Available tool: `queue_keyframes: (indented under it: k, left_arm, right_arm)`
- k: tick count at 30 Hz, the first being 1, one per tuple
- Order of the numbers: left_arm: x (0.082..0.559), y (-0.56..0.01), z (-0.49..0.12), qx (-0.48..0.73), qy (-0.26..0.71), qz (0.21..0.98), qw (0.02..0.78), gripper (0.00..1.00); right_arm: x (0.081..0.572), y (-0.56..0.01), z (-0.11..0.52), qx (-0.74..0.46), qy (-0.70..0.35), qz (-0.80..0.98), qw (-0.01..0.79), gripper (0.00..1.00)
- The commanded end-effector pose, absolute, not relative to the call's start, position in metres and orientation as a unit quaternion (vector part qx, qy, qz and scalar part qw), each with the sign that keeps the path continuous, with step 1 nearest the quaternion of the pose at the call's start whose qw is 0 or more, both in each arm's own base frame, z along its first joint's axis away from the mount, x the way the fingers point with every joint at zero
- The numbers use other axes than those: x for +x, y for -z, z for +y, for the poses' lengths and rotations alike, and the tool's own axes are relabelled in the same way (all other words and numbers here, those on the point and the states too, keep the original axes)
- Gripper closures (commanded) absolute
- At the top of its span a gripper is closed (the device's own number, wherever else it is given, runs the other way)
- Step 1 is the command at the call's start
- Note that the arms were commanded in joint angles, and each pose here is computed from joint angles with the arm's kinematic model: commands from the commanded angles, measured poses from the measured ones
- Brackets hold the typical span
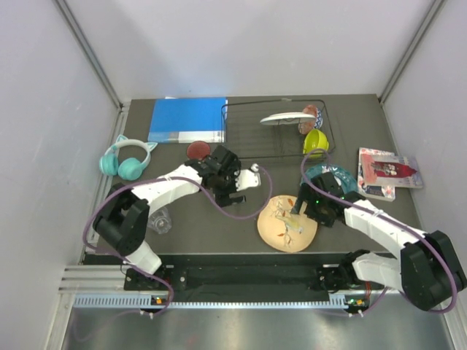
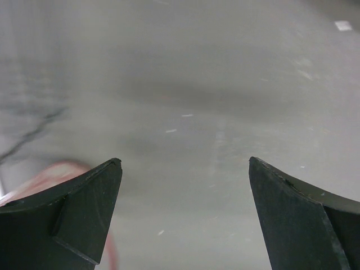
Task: Load the mixed dishes into the dish rack
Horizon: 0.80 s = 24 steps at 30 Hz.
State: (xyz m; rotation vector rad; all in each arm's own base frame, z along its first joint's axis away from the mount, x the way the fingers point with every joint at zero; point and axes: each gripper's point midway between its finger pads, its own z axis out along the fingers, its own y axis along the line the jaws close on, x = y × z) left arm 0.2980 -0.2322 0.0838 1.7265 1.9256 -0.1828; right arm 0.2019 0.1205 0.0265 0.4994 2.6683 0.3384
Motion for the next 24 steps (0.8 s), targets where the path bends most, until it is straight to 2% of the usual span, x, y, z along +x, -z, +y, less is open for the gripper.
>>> queue_keyframes:
  k: [1,8,14,24]
  left_arm:
    - [0.297,-0.052,-0.238,0.688,0.055,0.673,0.267,0.01]
    - [0.286,-0.036,-0.257,0.695,0.078,0.666,0.257,0.01]
    - [0.269,-0.046,-0.269,0.693,0.11,0.668,0.247,0.01]
    - [0.22,-0.039,-0.24,0.705,0.145,0.672,0.177,0.01]
  right_arm:
    - [0.192,-0.011,0.129,0.159,-0.15,0.96,0.176,0.06]
    - [0.191,-0.012,0.135,0.128,-0.171,0.961,0.175,0.18]
    - [0.203,-0.013,0.154,0.093,-0.206,0.96,0.164,0.23]
    - [0.233,-0.01,0.177,0.055,-0.221,0.961,0.158,0.26]
